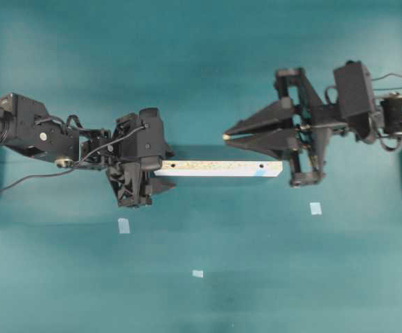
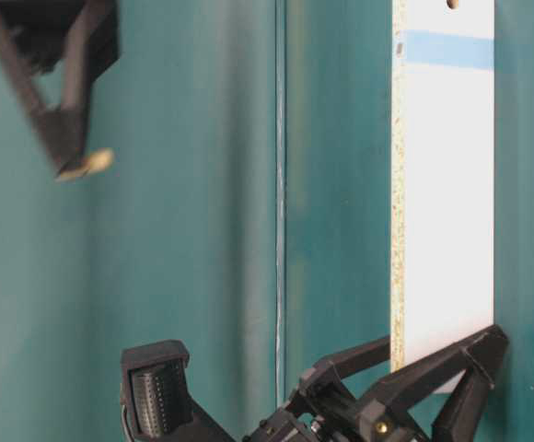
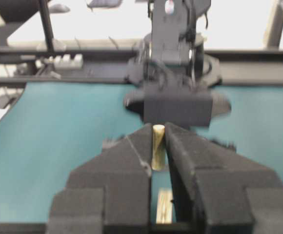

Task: Insert the rod into the hole on the wooden board.
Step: 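Carry the rod with right gripper toward the board's right end, then align the rod tip with the hole at the board's right end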

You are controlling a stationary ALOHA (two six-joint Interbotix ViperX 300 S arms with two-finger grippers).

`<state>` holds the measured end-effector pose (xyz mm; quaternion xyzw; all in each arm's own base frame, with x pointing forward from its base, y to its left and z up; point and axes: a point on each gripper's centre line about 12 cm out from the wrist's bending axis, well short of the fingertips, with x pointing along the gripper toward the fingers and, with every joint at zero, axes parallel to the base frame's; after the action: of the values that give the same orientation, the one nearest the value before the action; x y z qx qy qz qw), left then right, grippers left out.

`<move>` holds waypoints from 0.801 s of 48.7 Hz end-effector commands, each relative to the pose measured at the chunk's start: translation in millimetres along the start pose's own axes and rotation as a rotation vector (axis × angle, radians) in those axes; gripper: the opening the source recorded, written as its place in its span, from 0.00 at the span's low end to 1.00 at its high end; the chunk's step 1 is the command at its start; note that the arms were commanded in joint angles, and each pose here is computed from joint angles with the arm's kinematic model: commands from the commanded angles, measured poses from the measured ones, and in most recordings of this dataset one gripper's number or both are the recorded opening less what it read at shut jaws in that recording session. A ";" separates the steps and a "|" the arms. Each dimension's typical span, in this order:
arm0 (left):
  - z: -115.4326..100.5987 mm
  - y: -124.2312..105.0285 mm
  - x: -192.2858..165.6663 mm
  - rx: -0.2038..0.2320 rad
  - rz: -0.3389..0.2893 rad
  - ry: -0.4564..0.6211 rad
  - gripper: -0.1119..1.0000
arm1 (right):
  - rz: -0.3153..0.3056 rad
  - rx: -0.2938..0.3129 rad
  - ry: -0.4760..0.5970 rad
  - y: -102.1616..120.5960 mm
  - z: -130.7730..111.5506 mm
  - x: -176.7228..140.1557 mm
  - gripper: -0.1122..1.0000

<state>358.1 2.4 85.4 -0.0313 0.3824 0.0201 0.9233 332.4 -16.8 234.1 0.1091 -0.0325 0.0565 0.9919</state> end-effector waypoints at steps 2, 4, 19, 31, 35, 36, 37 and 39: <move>9.5 0.5 -4.3 0.007 0.000 -0.037 0.80 | -0.025 0.017 -0.016 0.4 1.4 -14.9 0.19; 10.7 0.4 -4.6 0.008 0.000 -0.041 0.77 | -0.041 0.027 -0.008 -0.1 -3.0 -22.3 0.19; 10.6 0.5 -4.7 0.034 0.001 -0.045 0.51 | -0.115 0.035 -0.004 -3.5 -11.9 -52.5 0.19; 10.4 0.5 -4.7 0.036 0.000 -0.043 0.39 | -0.132 0.038 0.009 -4.6 -17.1 -59.3 0.19; 10.4 -0.1 -4.7 0.035 -0.001 -0.043 0.39 | -0.132 0.038 0.009 -4.6 -17.1 -59.3 0.19; 10.4 -0.1 -4.7 0.034 -0.001 -0.043 0.39 | -0.132 0.039 0.010 -4.7 -17.5 -59.2 0.19; 10.4 -0.1 -4.7 0.034 -0.001 -0.043 0.39 | -0.132 0.039 0.010 -4.7 -17.5 -59.2 0.19; 10.4 -0.6 -4.7 0.033 -0.002 -0.043 0.39 | -0.132 0.039 0.012 -4.8 -18.0 -59.6 0.19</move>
<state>358.6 2.4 85.9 -0.0178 0.3798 0.0147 0.9248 274.7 -23.7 205.7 0.1312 -0.0069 -0.0093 0.9913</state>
